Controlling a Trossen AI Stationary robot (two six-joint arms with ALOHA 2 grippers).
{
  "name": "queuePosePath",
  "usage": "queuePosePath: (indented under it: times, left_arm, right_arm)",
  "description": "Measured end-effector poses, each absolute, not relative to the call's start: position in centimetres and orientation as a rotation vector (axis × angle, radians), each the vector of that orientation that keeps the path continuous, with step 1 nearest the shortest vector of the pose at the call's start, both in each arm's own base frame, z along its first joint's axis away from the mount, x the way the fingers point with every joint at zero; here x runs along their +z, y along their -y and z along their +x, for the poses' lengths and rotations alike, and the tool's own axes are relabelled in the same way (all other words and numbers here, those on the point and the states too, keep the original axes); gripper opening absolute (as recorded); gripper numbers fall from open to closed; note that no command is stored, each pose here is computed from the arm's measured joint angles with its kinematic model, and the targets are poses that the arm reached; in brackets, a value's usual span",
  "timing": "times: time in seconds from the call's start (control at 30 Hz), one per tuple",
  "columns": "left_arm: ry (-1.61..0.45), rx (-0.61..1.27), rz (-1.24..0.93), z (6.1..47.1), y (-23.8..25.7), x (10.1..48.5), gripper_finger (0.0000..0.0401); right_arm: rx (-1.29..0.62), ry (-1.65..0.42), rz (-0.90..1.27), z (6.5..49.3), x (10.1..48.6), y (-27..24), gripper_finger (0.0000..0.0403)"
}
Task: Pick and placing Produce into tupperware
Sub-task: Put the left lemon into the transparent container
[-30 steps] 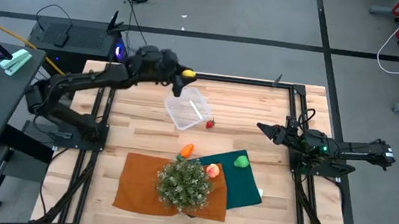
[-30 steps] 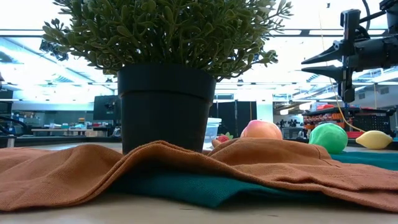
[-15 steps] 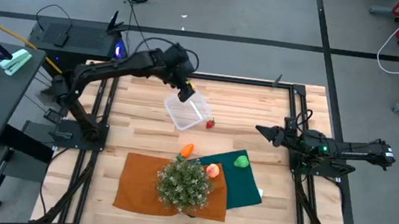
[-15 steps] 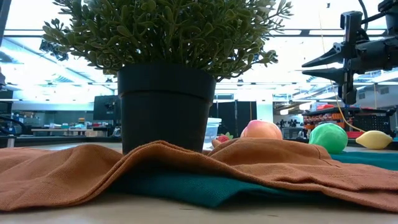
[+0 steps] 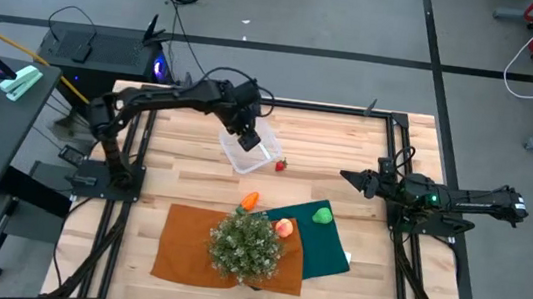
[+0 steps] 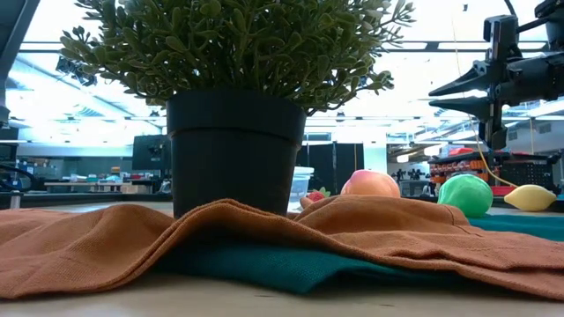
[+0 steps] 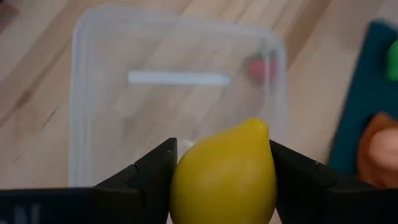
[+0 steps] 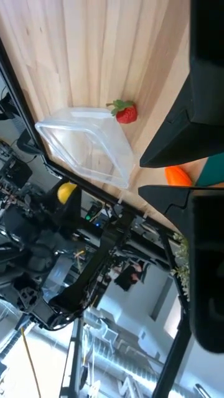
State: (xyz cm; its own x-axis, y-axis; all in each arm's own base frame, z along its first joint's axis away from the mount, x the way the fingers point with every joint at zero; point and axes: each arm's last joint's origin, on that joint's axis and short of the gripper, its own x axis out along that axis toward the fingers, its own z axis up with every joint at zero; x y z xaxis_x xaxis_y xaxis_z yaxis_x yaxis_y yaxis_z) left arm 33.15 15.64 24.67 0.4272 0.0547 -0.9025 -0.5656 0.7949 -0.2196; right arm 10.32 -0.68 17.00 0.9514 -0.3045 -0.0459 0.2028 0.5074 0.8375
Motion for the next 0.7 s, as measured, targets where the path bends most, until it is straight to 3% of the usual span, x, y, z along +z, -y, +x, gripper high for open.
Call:
queuePosePath:
  times: [0.7]
  left_arm:
    - [-1.316,0.371,-0.258,35.5,-13.2,19.6,0.0217]
  right_arm:
    - [-0.291,0.075,1.005,10.4,16.8,0.6,0.0028]
